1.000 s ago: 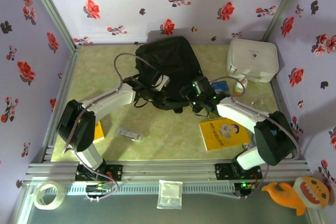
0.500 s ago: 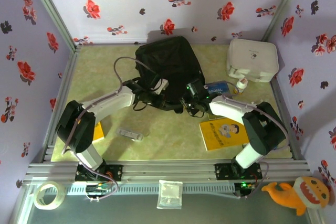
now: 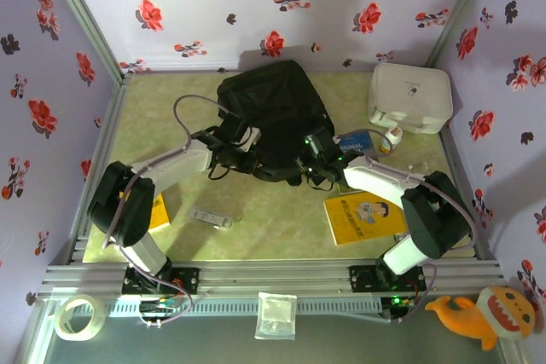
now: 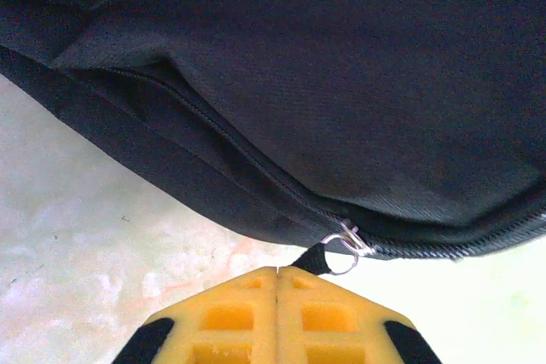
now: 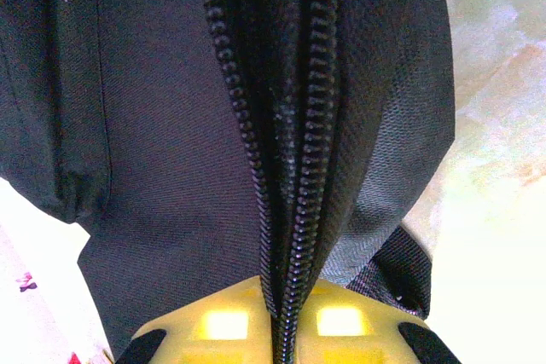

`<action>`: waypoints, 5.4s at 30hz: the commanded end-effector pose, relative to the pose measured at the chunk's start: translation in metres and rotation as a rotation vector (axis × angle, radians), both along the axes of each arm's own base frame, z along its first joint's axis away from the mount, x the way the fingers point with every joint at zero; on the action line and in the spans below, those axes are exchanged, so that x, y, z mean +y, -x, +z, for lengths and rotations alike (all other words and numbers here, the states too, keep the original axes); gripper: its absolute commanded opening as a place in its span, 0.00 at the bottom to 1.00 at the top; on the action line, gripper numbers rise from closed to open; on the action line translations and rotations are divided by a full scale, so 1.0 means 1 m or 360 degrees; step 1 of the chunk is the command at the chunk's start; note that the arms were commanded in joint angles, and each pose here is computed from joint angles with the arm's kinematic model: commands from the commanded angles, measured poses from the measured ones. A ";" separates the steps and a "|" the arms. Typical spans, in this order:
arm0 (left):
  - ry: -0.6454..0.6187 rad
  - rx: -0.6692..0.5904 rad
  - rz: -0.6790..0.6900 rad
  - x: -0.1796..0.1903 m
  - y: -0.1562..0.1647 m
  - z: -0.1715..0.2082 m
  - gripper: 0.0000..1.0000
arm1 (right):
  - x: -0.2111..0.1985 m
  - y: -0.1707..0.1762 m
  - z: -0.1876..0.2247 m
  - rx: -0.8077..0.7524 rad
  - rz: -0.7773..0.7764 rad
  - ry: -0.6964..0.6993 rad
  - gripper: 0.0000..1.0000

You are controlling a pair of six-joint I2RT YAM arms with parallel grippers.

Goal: Pack the student bag

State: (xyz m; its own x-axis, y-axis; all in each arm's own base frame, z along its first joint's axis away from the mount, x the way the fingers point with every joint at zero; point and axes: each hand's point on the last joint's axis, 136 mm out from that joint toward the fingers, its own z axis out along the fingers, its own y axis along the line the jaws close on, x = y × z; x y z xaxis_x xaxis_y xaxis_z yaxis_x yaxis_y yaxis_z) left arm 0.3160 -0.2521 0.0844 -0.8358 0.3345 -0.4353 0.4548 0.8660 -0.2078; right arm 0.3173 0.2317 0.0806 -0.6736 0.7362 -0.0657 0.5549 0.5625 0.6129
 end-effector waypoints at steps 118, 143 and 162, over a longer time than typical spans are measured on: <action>0.0515 0.0581 0.0161 -0.214 -0.018 -0.047 0.45 | -0.157 -0.015 -0.070 0.0307 0.0269 0.0543 0.39; 0.0947 0.0726 0.0061 -0.241 -0.007 0.011 0.21 | -0.141 -0.003 -0.092 0.0331 0.0138 0.0294 0.39; 0.0950 0.0600 0.0011 -0.249 -0.009 0.030 0.06 | -0.137 -0.004 -0.090 0.0279 0.0105 0.0230 0.40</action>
